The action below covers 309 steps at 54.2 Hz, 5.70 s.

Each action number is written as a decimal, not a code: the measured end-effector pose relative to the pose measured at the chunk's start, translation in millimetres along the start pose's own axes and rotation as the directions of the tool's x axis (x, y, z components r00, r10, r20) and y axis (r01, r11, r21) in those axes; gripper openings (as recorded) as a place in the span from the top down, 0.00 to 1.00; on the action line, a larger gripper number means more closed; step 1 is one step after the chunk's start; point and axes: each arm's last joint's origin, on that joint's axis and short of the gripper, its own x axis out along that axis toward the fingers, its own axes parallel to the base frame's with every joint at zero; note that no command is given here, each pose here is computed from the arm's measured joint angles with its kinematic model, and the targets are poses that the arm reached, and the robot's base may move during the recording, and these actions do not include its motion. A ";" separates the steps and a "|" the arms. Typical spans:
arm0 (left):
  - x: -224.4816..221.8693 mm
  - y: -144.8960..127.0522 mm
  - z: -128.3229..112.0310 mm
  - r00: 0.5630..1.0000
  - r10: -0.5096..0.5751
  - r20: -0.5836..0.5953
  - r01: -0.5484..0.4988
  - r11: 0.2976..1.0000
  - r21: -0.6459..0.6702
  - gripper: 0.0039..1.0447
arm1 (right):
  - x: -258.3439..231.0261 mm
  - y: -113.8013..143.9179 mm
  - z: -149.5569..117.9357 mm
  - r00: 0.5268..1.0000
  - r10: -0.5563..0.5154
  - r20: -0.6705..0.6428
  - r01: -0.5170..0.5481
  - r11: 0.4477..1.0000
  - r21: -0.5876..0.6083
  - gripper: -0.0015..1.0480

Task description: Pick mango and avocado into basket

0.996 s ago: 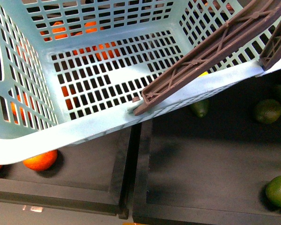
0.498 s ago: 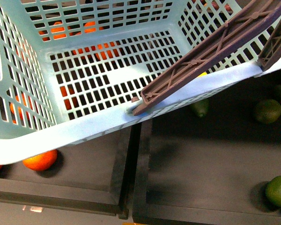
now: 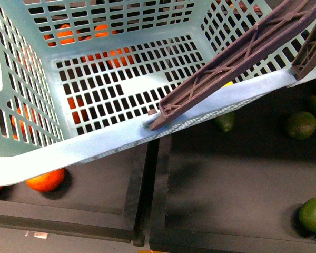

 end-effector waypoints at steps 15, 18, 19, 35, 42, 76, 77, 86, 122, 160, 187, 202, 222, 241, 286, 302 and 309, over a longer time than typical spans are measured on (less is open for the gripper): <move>0.0 0.0 0.0 1.000 0.000 0.000 0.000 1.000 0.000 0.88 | 31.6 32.6 -0.2 0.999 0.021 -0.025 -0.022 0.999 -0.028 0.49; 0.0 0.0 0.0 1.000 0.000 0.000 0.000 1.000 0.000 0.88 | 35.9 35.9 -2.3 0.999 0.021 -0.035 -0.022 0.999 -0.031 0.50; 0.0 0.1 0.1 1.000 0.000 0.000 0.000 1.000 0.000 0.88 | 36.8 36.6 -3.0 0.999 0.021 -0.038 -0.022 0.999 -0.031 0.50; 0.0 0.0 -0.1 1.000 -0.002 -0.002 0.002 1.000 -0.001 0.88 | 37.4 36.1 -3.6 0.999 0.003 -0.041 -0.004 1.000 -0.027 0.07; 0.0 0.0 0.0 1.000 -0.001 -0.001 0.001 1.000 -0.002 0.88 | 32.0 27.3 2.6 0.998 -0.069 -0.012 0.069 0.998 -0.013 0.08; 0.1 -0.3 -0.4 1.000 0.000 0.000 0.000 1.000 -0.003 0.88 | -44.9 -17.7 -43.0 0.905 -0.311 0.291 0.357 0.926 -0.120 0.70; 0.1 -0.3 -0.4 1.000 0.000 0.000 0.000 1.000 -0.003 0.88 | -46.1 -17.8 -44.4 0.905 -0.312 0.290 0.358 0.926 -0.120 0.72; 0.1 -0.4 -0.5 1.000 -0.001 -0.001 0.001 1.000 -0.004 0.88 | -62.8 -21.7 -60.0 0.908 -0.305 0.288 0.352 0.927 -0.127 0.97; 0.0 0.0 0.0 1.000 -0.001 -0.001 0.001 1.000 -0.002 0.88 | -105.3 -18.8 -97.2 0.903 -0.316 0.290 0.364 0.922 -0.129 0.98; 0.0 0.0 0.0 1.000 0.000 0.000 0.000 1.000 -0.001 0.88 | -127.3 -11.3 -105.5 0.898 -0.307 0.316 0.362 0.923 -0.130 0.98; 0.0 0.0 0.0 1.000 0.000 0.000 0.000 1.000 -0.001 0.88 | -142.3 -6.6 -113.8 0.899 -0.310 0.311 0.363 0.923 -0.130 0.98; 0.0 0.0 0.0 1.000 0.000 0.000 0.000 1.000 0.000 0.88 | -142.4 -6.6 -113.9 0.899 -0.310 0.311 0.363 0.923 -0.130 0.67; 0.3 -1.0 -1.4 1.000 -0.002 -0.003 0.002 1.000 0.001 0.88 | -142.5 -6.6 -113.9 0.897 -0.312 0.312 0.365 0.922 -0.129 0.13; 0.8 -2.8 -3.9 1.000 -0.011 -0.017 0.011 1.000 -0.002 0.88 | -142.6 -6.6 -113.9 0.897 -0.312 0.312 0.365 0.922 -0.129 0.08; 0.1 -0.3 -0.4 1.000 0.001 0.001 -0.001 1.000 -0.002 0.88 | -142.8 -6.5 -113.9 0.897 -0.311 0.313 0.365 0.922 -0.130 0.08; 0.1 -0.2 -0.2 1.000 0.000 0.000 0.000 1.000 0.000 0.88 | -142.6 -6.6 -114.0 0.898 -0.310 0.311 0.364 0.922 -0.130 0.08; 0.1 -0.2 -0.3 1.000 -0.001 -0.002 0.001 1.000 -0.001 0.88 | -142.7 -6.5 -114.0 0.897 -0.312 0.312 0.365 0.922 -0.130 0.08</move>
